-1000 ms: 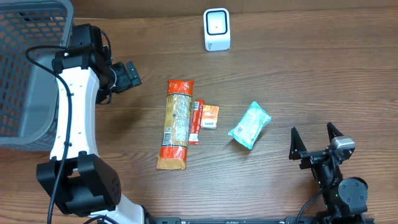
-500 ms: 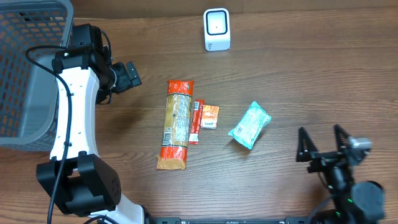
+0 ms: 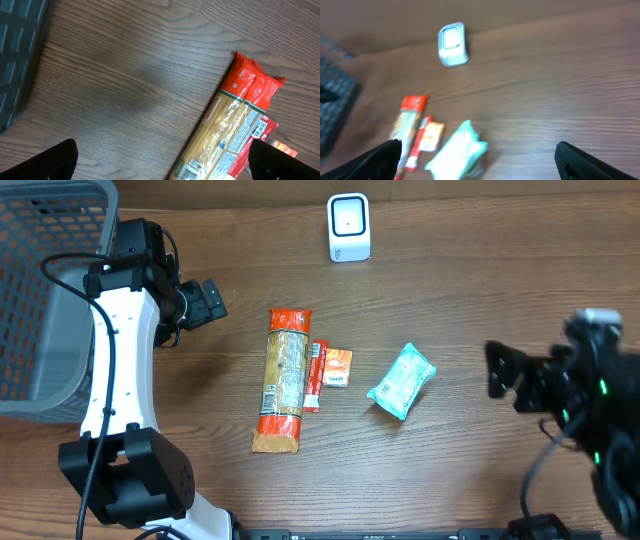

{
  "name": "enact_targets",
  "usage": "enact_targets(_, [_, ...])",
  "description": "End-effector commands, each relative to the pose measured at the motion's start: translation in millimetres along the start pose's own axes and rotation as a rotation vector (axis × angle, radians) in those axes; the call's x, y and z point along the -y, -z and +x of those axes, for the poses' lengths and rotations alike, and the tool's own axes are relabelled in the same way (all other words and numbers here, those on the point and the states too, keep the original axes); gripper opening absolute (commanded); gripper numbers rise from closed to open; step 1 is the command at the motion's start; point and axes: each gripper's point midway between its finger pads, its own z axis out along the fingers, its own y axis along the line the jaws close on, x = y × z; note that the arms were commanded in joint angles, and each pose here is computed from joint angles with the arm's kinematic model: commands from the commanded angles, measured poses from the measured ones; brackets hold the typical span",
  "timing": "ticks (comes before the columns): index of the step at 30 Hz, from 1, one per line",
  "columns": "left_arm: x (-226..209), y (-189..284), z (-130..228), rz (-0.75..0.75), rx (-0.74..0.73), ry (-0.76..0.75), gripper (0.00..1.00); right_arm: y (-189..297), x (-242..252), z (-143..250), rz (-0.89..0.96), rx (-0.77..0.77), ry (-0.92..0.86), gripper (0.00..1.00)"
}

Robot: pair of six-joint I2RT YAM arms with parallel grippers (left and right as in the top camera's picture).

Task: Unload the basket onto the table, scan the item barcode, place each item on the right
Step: 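Move the right gripper left over the green wrapped package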

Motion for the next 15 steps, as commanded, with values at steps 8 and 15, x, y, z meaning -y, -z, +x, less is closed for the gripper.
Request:
enact_targets(8, [3, 3, -4, 0.002, 0.013, -0.023, 1.00, -66, -19, 63, -0.109, -0.456, -0.228, 0.70])
enact_targets(15, [3, 3, -4, 0.002, 0.013, -0.023, 1.00, -104, -2, 104, 0.001, -0.657, -0.360, 0.56])
